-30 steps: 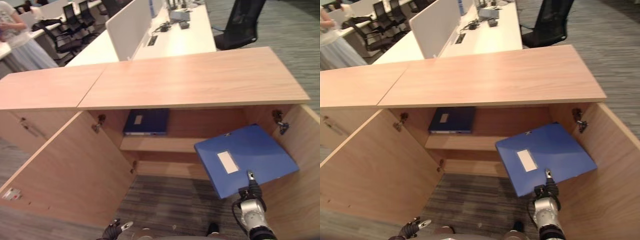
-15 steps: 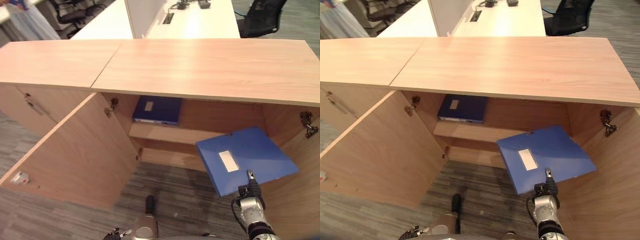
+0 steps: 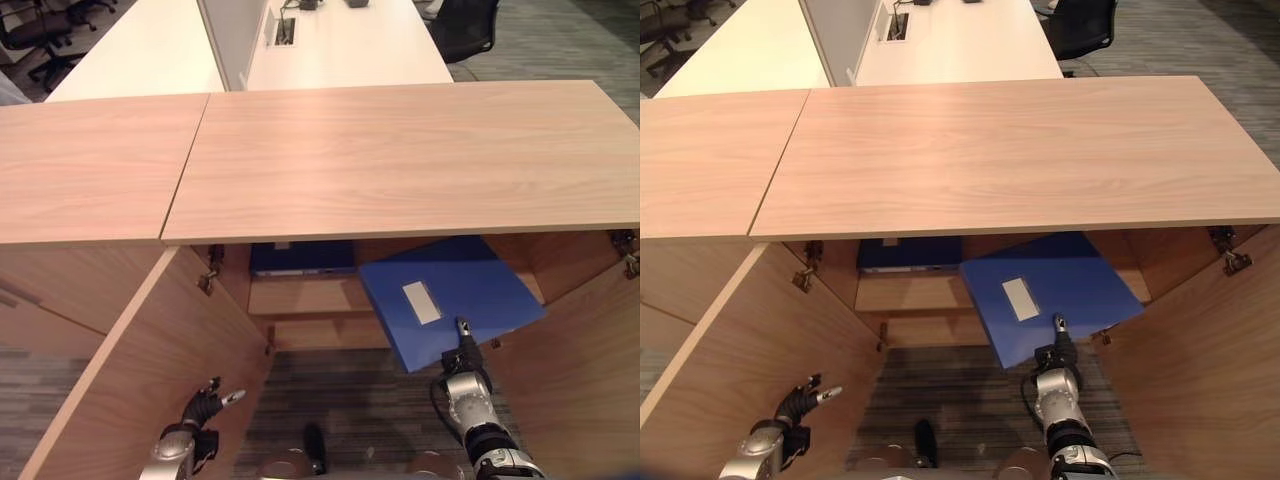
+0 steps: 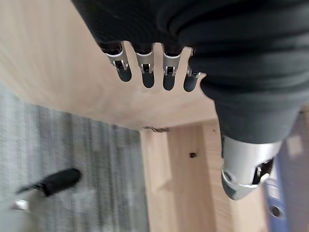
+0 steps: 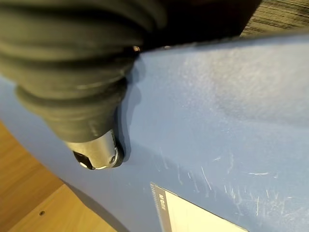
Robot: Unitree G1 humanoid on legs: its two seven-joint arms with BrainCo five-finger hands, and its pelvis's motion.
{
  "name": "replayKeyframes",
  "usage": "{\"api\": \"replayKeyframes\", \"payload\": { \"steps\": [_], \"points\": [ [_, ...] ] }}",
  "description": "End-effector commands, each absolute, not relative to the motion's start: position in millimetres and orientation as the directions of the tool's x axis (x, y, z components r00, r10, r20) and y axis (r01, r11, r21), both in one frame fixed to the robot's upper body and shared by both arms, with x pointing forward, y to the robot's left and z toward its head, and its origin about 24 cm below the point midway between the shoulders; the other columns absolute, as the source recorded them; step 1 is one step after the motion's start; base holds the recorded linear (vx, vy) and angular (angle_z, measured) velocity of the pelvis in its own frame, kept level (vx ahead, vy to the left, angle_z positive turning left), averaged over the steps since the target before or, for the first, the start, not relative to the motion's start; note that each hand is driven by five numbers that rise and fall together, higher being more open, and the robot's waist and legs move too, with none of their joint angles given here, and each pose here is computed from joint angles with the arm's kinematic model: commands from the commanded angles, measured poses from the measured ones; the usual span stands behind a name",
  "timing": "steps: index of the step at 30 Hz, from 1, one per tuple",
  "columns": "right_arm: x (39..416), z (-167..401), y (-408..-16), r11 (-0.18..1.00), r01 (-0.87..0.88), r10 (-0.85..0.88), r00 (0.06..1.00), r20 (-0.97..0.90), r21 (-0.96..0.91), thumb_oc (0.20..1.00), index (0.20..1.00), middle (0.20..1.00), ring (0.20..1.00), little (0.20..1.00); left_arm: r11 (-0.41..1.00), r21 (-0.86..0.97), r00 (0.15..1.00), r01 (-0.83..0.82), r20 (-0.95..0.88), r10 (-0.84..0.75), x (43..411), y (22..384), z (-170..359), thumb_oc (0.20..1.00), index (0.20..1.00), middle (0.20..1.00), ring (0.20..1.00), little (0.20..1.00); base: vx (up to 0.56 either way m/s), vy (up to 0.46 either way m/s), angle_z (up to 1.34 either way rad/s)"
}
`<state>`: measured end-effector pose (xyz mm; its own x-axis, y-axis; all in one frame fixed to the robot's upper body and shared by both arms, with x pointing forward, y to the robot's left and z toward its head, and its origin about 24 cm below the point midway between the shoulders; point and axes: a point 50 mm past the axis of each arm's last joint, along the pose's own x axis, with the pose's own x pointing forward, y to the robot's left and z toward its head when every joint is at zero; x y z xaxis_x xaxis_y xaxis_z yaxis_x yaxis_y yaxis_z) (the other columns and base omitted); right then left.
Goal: Put the empty folder in the office cabinet
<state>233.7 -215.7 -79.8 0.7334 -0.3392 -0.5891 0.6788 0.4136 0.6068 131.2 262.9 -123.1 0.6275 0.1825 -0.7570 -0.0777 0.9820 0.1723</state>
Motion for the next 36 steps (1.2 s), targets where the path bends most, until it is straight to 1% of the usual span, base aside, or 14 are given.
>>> {"api": "replayKeyframes", "payload": {
  "steps": [1, 3, 5, 7, 9, 11, 20, 22, 28, 29, 31, 33, 34, 36],
  "points": [
    [244.8, -54.6, -245.6, 0.447, 0.622, -0.428, 0.780, -0.457, 0.643, 0.200, 0.200, 0.200, 0.200, 0.200, 0.979, 0.193, 0.641, -0.067, -0.744, 0.190, 125.1, 271.4, -119.5, 1.000, 1.000, 1.000, 1.000, 1.000, 0.14, -0.065, 0.20],
    [244.0, -50.3, -253.3, 0.429, 0.618, -0.452, 0.778, -0.436, 0.658, 0.200, 0.200, 0.200, 0.200, 0.200, 0.981, 0.188, 0.664, -0.044, -0.729, 0.169, 132.0, 268.4, -116.7, 1.000, 1.000, 1.000, 1.000, 1.000, 0.19, -0.115, 0.50],
    [242.5, -49.5, -258.1, 0.437, 0.620, -0.461, 0.776, -0.430, 0.651, 0.200, 0.200, 0.200, 0.200, 0.200, 0.982, 0.184, 0.678, -0.028, -0.718, 0.154, 134.3, 267.3, -114.3, 1.000, 1.000, 1.000, 1.000, 1.000, 0.13, -0.111, 0.84],
    [237.7, -51.1, -263.2, 0.460, 0.625, -0.463, 0.775, -0.431, 0.630, 0.200, 0.200, 0.200, 0.200, 0.200, 0.984, 0.179, 0.674, -0.006, -0.726, 0.136, 127.6, 267.8, -114.3, 1.000, 1.000, 1.000, 1.000, 1.000, 0.14, -0.139, 0.40],
    [230.6, -56.9, -264.8, 0.486, 0.635, -0.447, 0.771, -0.453, 0.601, 0.200, 0.200, 0.200, 0.200, 0.200, 0.988, 0.151, 0.666, -0.019, -0.735, 0.125, 117.5, 265.6, -115.1, 1.000, 1.000, 1.000, 1.000, 1.000, 0.11, -0.268, 0.20],
    [229.5, -57.6, -265.5, 0.487, 0.637, -0.448, 0.769, -0.455, 0.597, 0.200, 0.200, 0.200, 0.200, 0.200, 0.989, 0.145, 0.667, -0.021, -0.735, 0.122, 116.1, 264.9, -114.9, 1.000, 1.000, 1.000, 1.000, 1.000, 0.05, -0.159, 0.29],
    [236.8, -48.8, -268.7, 0.510, 0.620, -0.456, 0.783, -0.424, 0.596, 0.200, 0.200, 0.200, 0.200, 0.200, 0.994, 0.102, 0.660, -0.034, -0.745, 0.099, 104.4, 259.1, -115.2, 1.000, 1.000, 1.000, 1.000, 1.000, 0.03, -0.101, 0.12],
    [252.0, -31.2, -277.4, 0.494, 0.604, -0.496, 0.787, -0.367, 0.626, 0.200, 0.200, 0.200, 0.200, 0.200, 0.996, 0.086, 0.641, -0.025, -0.763, 0.082, 95.2, 255.6, -117.7, 1.000, 1.000, 1.000, 1.000, 1.000, 0.05, -0.115, 0.17],
    [281.2, 7.5, -295.6, 0.478, 0.568, -0.566, 0.783, -0.260, 0.670, 0.200, 0.200, 0.200, 0.200, 0.200, 0.998, 0.065, 0.642, 0.009, -0.765, 0.044, 91.5, 251.3, -116.1, 1.000, 1.000, 1.000, 1.000, 1.000, 0.02, -0.039, 0.16],
    [281.4, 7.8, -295.8, 0.478, 0.567, -0.566, 0.783, -0.259, 0.670, 0.200, 0.200, 0.200, 0.200, 0.200, 0.998, 0.064, 0.643, 0.009, -0.765, 0.044, 91.8, 251.1, -116.1, 1.000, 1.000, 1.000, 1.000, 1.000, 0.00, -0.022, 0.09],
    [309.1, 49.1, -309.9, 0.473, 0.524, -0.608, 0.776, -0.169, 0.708, 0.200, 0.200, 0.200, 0.200, 0.200, 0.997, 0.050, 0.663, 0.050, -0.748, 0.004, 97.2, 248.8, -110.7, 1.000, 1.000, 1.000, 1.000, 1.000, -0.06, -0.010, 0.10],
    [323.0, 73.3, -316.5, 0.469, 0.494, -0.625, 0.771, -0.120, 0.732, 0.200, 0.200, 0.200, 0.200, 0.200, 0.997, 0.039, 0.686, 0.060, -0.727, -0.013, 105.7, 247.3, -106.2, 1.000, 1.000, 1.000, 1.000, 1.000, -0.09, -0.008, 0.09],
    [324.0, 75.1, -317.3, 0.469, 0.492, -0.626, 0.771, -0.117, 0.734, 0.200, 0.200, 0.200, 0.200, 0.200, 0.997, 0.038, 0.689, 0.060, -0.725, -0.014, 107.3, 246.9, -105.8, 1.000, 1.000, 1.000, 1.000, 1.000, -0.17, -0.003, 0.13],
    [339.0, 119.2, -331.8, 0.448, 0.439, -0.668, 0.744, -0.035, 0.779, 0.200, 0.200, 0.200, 0.200, 0.200, 0.995, 0.027, 0.724, 0.094, -0.688, -0.050, 120.6, 243.4, -97.6, 1.000, 1.000, 1.000, 1.000, 1.000, -0.22, 0.008, 0.03]
  ]
}}
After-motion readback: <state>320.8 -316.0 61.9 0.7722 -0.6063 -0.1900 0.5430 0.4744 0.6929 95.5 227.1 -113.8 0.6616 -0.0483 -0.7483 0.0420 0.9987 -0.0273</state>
